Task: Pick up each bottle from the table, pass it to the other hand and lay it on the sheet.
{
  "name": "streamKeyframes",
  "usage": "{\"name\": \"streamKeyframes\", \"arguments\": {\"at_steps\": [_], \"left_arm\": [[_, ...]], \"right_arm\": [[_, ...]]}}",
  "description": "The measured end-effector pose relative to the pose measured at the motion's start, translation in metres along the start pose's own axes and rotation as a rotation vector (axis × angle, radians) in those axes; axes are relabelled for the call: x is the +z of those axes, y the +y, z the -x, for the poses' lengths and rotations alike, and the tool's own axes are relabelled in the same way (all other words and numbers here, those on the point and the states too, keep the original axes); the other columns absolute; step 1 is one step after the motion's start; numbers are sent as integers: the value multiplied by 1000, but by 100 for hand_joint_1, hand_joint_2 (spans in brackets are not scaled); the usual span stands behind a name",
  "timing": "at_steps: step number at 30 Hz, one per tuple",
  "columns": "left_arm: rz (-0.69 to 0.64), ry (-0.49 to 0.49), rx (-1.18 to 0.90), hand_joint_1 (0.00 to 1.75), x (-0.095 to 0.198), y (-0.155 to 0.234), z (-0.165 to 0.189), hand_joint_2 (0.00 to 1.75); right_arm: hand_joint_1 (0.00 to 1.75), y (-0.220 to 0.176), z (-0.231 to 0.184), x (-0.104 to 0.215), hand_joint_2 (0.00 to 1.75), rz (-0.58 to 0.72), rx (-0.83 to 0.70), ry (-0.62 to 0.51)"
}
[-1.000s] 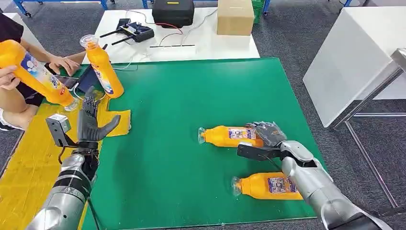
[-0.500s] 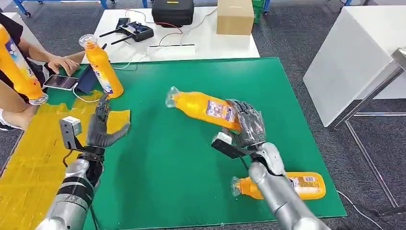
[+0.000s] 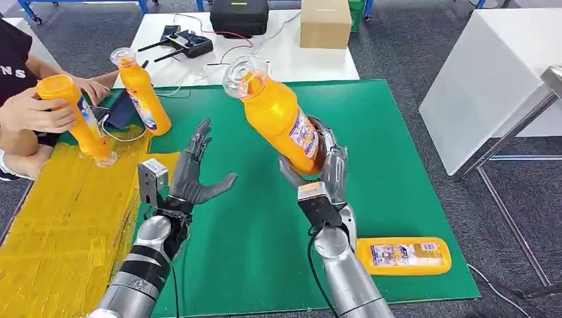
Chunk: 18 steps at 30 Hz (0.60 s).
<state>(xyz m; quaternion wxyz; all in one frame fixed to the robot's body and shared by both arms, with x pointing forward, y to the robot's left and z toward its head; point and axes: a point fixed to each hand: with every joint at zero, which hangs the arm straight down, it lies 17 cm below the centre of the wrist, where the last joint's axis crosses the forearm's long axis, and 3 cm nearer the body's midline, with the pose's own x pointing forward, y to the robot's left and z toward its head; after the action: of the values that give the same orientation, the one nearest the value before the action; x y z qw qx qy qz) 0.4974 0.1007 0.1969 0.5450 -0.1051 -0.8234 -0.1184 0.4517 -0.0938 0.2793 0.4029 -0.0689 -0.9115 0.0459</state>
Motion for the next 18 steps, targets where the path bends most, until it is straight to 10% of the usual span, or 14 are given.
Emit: {"name": "streamKeyframes", "arguments": {"at_steps": [18], "left_arm": [[56, -48, 93, 0, -10, -27, -19, 175]], "right_arm": [[175, 70, 4, 3, 175, -170, -189, 63]]}}
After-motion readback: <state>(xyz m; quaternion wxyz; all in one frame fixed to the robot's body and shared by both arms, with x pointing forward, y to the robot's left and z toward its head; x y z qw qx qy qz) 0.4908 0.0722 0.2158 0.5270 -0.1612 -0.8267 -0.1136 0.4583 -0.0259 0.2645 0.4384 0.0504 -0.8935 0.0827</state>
